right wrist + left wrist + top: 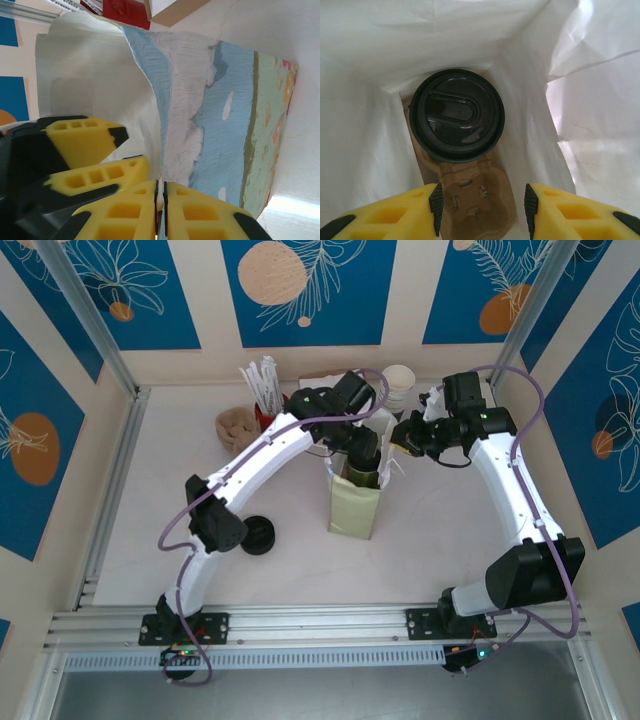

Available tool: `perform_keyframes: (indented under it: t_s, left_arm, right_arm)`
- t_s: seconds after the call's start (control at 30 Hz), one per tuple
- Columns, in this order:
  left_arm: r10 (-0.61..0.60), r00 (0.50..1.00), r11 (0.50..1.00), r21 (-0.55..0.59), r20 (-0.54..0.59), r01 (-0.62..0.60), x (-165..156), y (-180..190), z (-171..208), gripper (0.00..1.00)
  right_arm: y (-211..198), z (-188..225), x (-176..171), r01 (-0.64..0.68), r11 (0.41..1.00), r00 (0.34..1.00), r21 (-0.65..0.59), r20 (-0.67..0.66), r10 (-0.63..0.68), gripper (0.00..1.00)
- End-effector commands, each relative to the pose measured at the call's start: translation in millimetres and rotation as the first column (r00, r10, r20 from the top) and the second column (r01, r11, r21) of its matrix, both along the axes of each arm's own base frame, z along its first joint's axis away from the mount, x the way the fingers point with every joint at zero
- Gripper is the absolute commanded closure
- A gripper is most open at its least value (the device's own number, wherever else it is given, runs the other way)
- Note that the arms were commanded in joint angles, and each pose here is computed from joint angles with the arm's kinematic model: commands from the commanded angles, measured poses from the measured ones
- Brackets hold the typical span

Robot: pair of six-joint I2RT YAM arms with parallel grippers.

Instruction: Pack the takeout coffee

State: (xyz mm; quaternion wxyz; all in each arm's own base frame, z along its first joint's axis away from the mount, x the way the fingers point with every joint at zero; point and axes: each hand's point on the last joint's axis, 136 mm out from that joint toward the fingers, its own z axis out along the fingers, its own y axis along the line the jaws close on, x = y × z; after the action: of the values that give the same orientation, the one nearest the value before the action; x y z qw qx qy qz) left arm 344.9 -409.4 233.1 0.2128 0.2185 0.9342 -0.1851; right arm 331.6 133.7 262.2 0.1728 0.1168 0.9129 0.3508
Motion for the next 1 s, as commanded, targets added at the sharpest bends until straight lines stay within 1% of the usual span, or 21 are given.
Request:
perform_keyframes:
  t_s: [0.0,0.07,0.3,0.47,0.57,0.7,0.77,0.83,0.97]
  left_arm:
    - [-0.028,0.997,0.999,0.028,0.066,0.026,4,-10,-2,0.51]
    - [-0.027,0.995,0.999,0.040,0.093,0.023,6,-14,-6,0.49]
    - [-0.005,0.994,0.998,0.061,0.108,-0.001,14,-20,-22,0.51]
    - [0.005,0.995,0.997,0.070,0.100,-0.012,15,-21,-32,0.53]
    - [0.006,0.996,0.998,0.068,0.094,-0.013,15,-22,-35,0.55]
    - [0.010,0.993,0.999,0.047,0.117,-0.016,16,-20,-18,0.54]
    - [0.020,0.991,0.999,0.035,0.131,-0.024,15,-18,-5,0.50]
    - [0.037,0.989,0.999,0.008,0.145,-0.038,15,-15,9,0.48]
    - [0.073,0.986,0.996,-0.057,0.150,-0.065,13,-14,31,0.48]
  right_arm:
    - [2,11,-12,-0.003,0.999,1.000,0.045,-0.012,0.004,0.85]
    - [2,10,-12,-0.006,0.999,1.000,0.047,-0.014,0.007,0.83]
    - [4,6,-12,-0.018,0.998,0.999,0.053,-0.029,0.019,0.77]
    - [0,3,-12,-0.007,0.999,0.999,0.036,-0.039,0.008,0.76]
    - [0,2,-13,-0.005,1.000,0.999,0.031,-0.043,0.006,0.78]
    - [-1,2,-14,-0.003,1.000,0.999,0.026,-0.047,0.004,0.82]
    - [-1,3,-14,-0.001,1.000,0.999,0.022,-0.044,0.002,0.83]
    - [-2,3,-15,0.002,1.000,0.999,0.021,-0.045,-0.001,0.84]
    - [-1,3,-15,0.007,0.999,0.999,0.032,-0.051,-0.005,0.87]
